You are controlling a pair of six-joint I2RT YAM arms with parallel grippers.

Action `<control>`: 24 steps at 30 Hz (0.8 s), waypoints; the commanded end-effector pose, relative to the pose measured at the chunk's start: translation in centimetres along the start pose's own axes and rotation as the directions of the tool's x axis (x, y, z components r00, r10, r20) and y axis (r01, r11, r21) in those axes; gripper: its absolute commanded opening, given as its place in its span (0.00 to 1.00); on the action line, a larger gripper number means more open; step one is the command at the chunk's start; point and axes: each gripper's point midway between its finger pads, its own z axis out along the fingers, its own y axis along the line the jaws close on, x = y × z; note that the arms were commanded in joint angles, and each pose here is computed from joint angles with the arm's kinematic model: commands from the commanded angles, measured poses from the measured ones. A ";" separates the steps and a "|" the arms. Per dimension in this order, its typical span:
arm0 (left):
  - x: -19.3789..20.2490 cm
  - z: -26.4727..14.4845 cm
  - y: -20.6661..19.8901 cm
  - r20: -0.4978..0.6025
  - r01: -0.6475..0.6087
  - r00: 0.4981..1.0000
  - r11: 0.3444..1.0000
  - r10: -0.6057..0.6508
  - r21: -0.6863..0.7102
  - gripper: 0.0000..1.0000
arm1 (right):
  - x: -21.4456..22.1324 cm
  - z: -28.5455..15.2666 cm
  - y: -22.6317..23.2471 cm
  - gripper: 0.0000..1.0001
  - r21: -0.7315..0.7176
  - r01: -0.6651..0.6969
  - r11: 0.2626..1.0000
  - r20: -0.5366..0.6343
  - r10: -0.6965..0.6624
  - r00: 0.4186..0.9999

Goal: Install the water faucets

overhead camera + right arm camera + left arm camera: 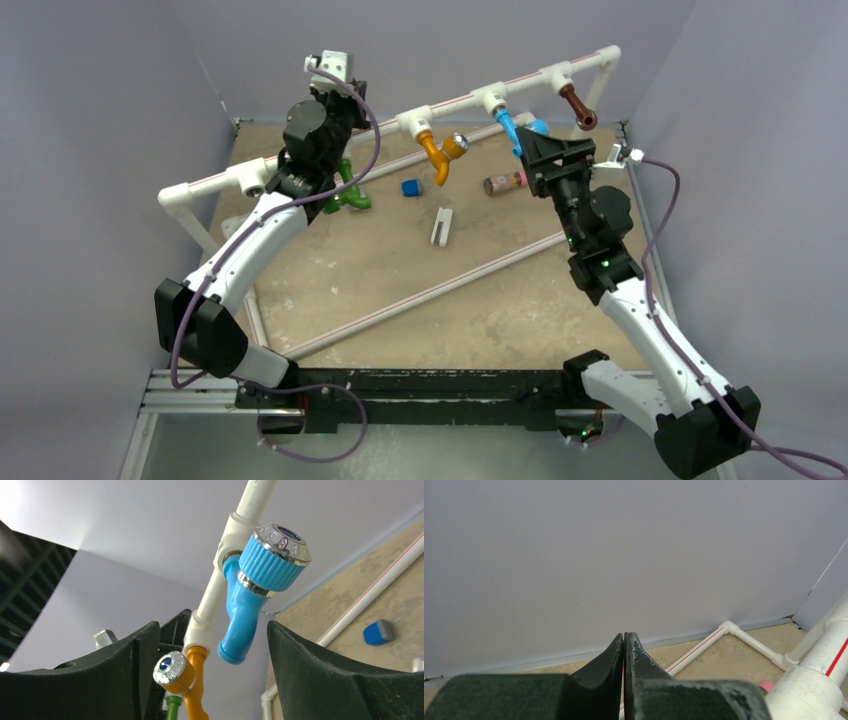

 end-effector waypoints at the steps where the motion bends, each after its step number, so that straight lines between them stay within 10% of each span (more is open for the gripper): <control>1: 17.1 -4.2 -2.3 -0.497 -0.095 0.853 0.984 0.160 0.154 0.00 | -1.1 -1.7 -0.6 0.80 0.025 0.150 0.988 0.035 -0.151 0.988; 7: 17.3 -4.2 -2.4 -0.494 -0.122 0.848 0.978 0.190 0.167 0.00 | -2.8 -4.1 0.2 0.82 0.019 0.427 0.904 0.073 -0.427 0.901; 12: 17.4 -4.2 -2.4 -0.497 -0.125 0.846 0.978 0.193 0.166 0.00 | -3.5 -5.4 2.5 0.84 -0.059 0.740 0.670 0.097 -0.734 0.672; 18: 17.3 -4.1 -2.2 -0.494 -0.130 0.848 0.979 0.191 0.156 0.00 | -3.6 -6.3 3.2 0.83 -0.132 0.975 0.179 0.139 -0.970 0.197; 24: 17.2 -4.1 -2.1 -0.493 -0.129 0.849 0.980 0.188 0.151 0.00 | -2.3 -6.0 1.4 0.82 -0.209 0.928 -0.309 0.203 -0.942 -0.268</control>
